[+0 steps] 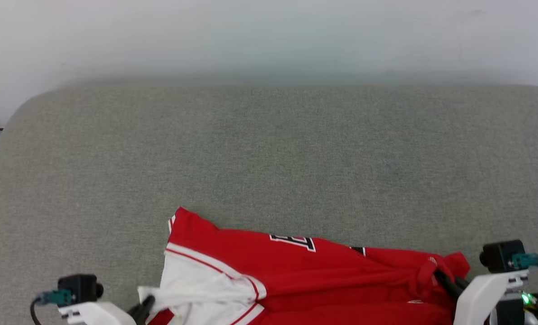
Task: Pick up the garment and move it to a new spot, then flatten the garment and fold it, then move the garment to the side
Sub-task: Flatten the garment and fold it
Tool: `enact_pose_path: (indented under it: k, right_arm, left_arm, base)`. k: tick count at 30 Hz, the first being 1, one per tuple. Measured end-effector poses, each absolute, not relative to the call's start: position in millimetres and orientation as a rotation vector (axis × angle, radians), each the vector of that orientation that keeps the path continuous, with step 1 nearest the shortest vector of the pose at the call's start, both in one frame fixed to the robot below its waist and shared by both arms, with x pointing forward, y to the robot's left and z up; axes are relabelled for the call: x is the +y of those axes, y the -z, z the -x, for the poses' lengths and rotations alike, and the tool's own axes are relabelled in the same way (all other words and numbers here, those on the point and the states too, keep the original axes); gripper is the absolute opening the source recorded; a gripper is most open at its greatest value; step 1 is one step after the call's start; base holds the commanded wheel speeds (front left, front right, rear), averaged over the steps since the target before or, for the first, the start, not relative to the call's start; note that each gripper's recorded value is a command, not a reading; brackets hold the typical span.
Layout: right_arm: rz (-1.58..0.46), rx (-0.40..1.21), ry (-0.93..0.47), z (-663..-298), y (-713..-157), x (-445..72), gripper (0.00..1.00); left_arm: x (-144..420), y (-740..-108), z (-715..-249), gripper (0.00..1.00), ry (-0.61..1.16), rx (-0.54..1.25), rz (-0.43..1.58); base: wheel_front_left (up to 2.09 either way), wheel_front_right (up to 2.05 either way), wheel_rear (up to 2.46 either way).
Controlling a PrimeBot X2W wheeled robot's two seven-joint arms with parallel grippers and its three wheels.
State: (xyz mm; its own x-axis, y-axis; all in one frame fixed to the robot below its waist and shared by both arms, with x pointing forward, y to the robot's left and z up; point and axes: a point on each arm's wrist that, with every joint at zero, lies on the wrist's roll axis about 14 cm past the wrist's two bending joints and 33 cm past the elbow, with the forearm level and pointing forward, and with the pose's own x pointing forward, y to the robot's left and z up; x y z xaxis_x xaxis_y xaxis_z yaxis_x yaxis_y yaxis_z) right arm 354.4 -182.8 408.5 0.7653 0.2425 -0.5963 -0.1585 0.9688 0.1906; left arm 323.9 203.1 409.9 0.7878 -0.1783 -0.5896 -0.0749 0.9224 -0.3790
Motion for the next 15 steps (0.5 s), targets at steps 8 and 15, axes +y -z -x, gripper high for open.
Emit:
enact_pose_path:
  k: [8, 15]
  right_arm:
    - [-0.177, 0.687, -0.165, -323.3, -386.2, -183.2, 0.09]
    - [-0.239, 0.644, -0.137, -320.1, -385.0, -176.7, 1.00]
  left_arm:
    - [186.6, -380.9, -289.5, 0.00, 0.052, 0.765, 0.467]
    - [180.8, -379.5, -298.0, 0.49, 0.068, 0.729, 0.481]
  base:
    - [0.00, 0.00, 0.00]
    - [0.00, 0.00, 0.00]
